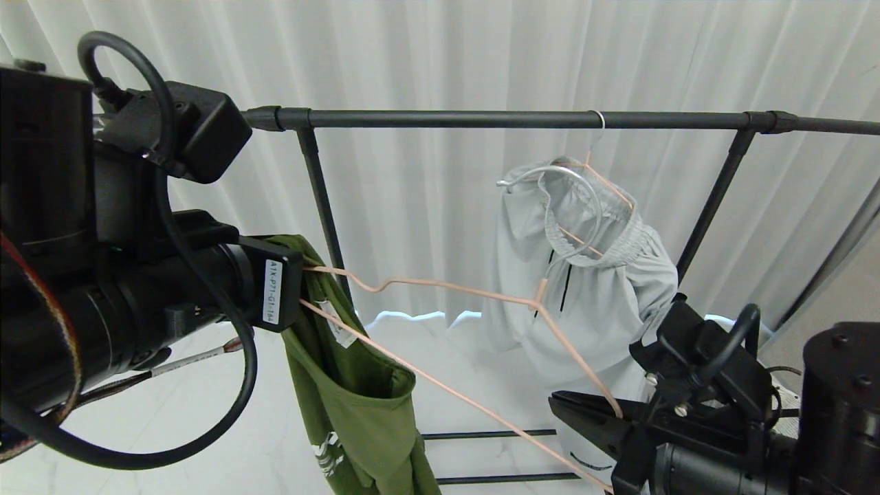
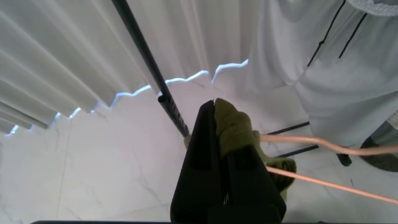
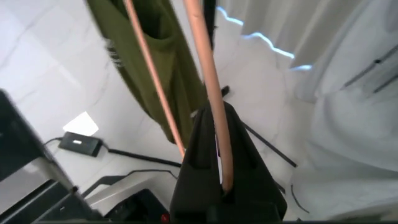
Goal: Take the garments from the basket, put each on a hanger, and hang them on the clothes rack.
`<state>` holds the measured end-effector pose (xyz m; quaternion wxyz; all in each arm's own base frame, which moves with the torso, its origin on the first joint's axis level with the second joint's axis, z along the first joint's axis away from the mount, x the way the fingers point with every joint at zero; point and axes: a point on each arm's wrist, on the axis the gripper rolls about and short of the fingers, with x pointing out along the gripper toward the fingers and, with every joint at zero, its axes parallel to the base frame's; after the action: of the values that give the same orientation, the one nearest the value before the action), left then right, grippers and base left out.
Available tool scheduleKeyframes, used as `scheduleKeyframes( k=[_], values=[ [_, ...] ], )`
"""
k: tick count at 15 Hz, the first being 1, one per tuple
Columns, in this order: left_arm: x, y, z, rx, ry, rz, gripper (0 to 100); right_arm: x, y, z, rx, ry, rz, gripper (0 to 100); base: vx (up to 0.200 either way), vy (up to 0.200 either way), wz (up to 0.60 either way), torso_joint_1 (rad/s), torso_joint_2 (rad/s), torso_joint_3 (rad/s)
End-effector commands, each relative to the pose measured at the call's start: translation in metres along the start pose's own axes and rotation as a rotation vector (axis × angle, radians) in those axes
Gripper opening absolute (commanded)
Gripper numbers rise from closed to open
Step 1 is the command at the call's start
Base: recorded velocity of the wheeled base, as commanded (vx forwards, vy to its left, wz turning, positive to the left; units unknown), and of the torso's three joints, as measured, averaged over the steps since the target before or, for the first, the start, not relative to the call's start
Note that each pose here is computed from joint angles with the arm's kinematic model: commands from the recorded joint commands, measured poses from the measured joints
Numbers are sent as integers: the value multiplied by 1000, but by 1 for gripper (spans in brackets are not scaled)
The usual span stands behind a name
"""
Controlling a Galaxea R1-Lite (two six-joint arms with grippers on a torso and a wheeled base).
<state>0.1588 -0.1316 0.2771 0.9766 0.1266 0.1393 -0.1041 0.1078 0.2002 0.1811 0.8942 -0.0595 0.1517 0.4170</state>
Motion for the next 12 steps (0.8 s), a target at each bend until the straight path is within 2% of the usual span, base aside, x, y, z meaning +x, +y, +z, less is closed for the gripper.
scheduleKeyframes(
  k=[1,4,12],
  values=[
    [-1,1,2,-4,-8,2,0,6,-3,0,4,9,-32,0,0,0,0,0,0,0],
    [-3,3,11,-21,-35,39,0,6,-4,-2,19,10,-63,0,0,0,0,0,0,0],
    [3,0,4,0,-2,45,0,6,-3,12,34,-56,-81,0,0,0,0,0,0,0]
  ],
)
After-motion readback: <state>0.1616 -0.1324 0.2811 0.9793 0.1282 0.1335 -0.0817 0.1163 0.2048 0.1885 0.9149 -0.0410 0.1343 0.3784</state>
